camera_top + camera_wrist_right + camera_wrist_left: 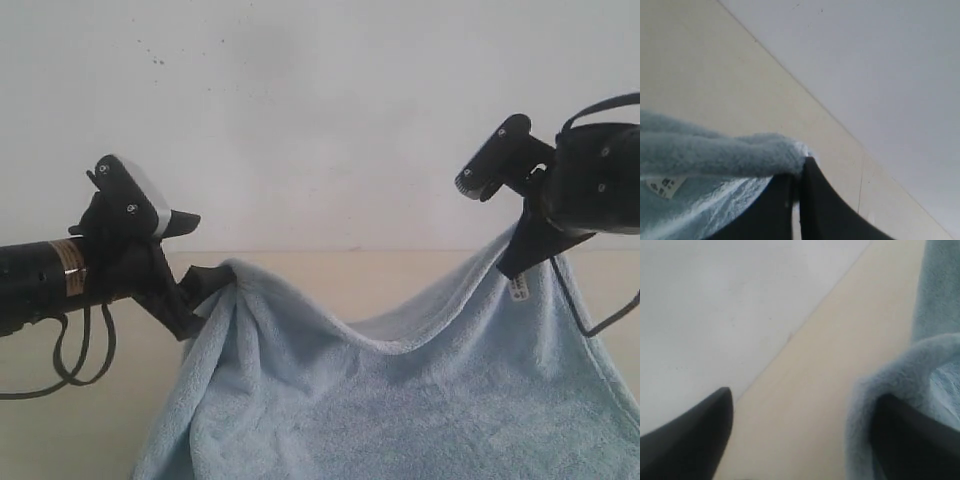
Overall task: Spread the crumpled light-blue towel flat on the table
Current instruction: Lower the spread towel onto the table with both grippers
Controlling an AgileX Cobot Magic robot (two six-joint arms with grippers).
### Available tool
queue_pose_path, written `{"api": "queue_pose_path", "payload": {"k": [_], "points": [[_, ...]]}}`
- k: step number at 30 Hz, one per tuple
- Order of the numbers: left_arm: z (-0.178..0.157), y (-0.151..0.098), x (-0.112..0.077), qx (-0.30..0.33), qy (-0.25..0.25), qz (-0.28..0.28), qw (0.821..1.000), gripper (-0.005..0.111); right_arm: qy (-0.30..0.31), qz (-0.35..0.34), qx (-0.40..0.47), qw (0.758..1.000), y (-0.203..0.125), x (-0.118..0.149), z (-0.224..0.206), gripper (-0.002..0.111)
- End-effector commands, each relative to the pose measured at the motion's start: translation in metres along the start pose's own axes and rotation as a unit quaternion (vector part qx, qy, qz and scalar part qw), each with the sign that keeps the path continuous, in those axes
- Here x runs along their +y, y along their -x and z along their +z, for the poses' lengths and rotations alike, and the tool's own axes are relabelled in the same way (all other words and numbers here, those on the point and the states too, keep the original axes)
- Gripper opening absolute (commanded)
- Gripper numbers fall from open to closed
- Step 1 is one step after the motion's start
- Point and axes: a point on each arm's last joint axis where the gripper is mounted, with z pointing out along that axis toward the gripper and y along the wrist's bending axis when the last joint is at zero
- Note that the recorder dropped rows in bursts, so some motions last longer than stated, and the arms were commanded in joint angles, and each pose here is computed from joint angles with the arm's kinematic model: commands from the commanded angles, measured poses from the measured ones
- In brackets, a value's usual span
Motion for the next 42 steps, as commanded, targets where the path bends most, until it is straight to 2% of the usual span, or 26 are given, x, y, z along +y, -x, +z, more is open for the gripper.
{"api": "queue_pose_path", "payload": {"k": [1,3,6,9,11,13,16,19,22,23,24,26,28,32,34,40,42], "points": [[0.003,-0.001,0.010,-0.034,0.064,-0.045,0.996,0.081,-0.028,0.035,-0.025,0.999,0.003,0.007,0.016,0.006],[0.002,-0.001,0.015,-0.039,0.090,-0.058,0.993,0.080,-0.031,0.037,-0.028,0.998,0.003,0.012,0.022,0.019],[0.001,-0.002,0.021,-0.041,0.123,-0.072,0.989,0.080,-0.037,0.045,-0.035,0.998,0.003,0.020,0.032,0.046],[0.001,-0.004,0.022,-0.028,0.129,-0.060,0.989,0.080,-0.052,0.075,-0.041,0.995,0.001,0.025,0.040,0.076],[0.001,-0.006,0.021,-0.011,0.126,-0.042,0.991,0.080,-0.065,0.105,-0.037,0.992,0.000,0.025,0.042,0.090],[0.002,-0.009,0.020,0.007,0.121,-0.017,0.993,0.080,-0.071,0.135,-0.030,0.988,-0.002,0.024,0.043,0.096],[0.002,-0.010,0.019,0.013,0.119,-0.006,0.993,0.074,-0.088,0.143,-0.019,0.986,-0.005,0.021,0.041,0.097],[0.002,-0.009,0.018,0.013,0.114,0.001,0.993,0.048,-0.106,0.139,-0.012,0.984,-0.006,0.018,0.041,0.097],[0.002,-0.009,0.017,0.012,0.107,0.012,0.994,0.016,-0.111,0.139,-0.010,0.984,-0.007,0.017,0.041,0.097],[0.002,-0.009,0.017,0.011,0.107,0.012,0.994,0.010,-0.106,0.137,-0.010,0.985,-0.006,0.018,0.041,0.097],[0.002,-0.009,0.017,0.009,0.108,0.012,0.994,0.009,-0.099,0.131,-0.011,0.986,-0.006,0.020,0.041,0.097],[0.003,-0.010,0.017,0.007,0.107,0.011,0.994,0.016,-0.078,0.123,-0.015,0.989,-0.005,0.023,0.042,0.097],[0.005,-0.012,0.016,0.010,0.105,0.010,0.994,0.032,-0.060,0.128,-0.019,0.990,-0.004,0.026,0.042,0.097],[0.009,-0.019,0.013,0.013,0.101,0.006,0.995,0.090,-0.046,0.136,-0.018,0.989,-0.004,0.029,0.043,0.097],[0.012,-0.025,0.011,0.018,0.098,0.002,0.995,0.109,-0.046,0.136,-0.018,0.989,-0.004,0.029,0.043,0.097],[0.015,-0.030,0.009,0.025,0.094,0.010,0.995,0.109,-0.039,0.162,-0.002,0.986,-0.007,0.031,0.043,0.097],[0.013,-0.030,0.008,0.045,0.089,-0.015,0.995,0.109,-0.016,0.190,0.009,0.982,-0.008,0.035,0.043,0.097]]}}
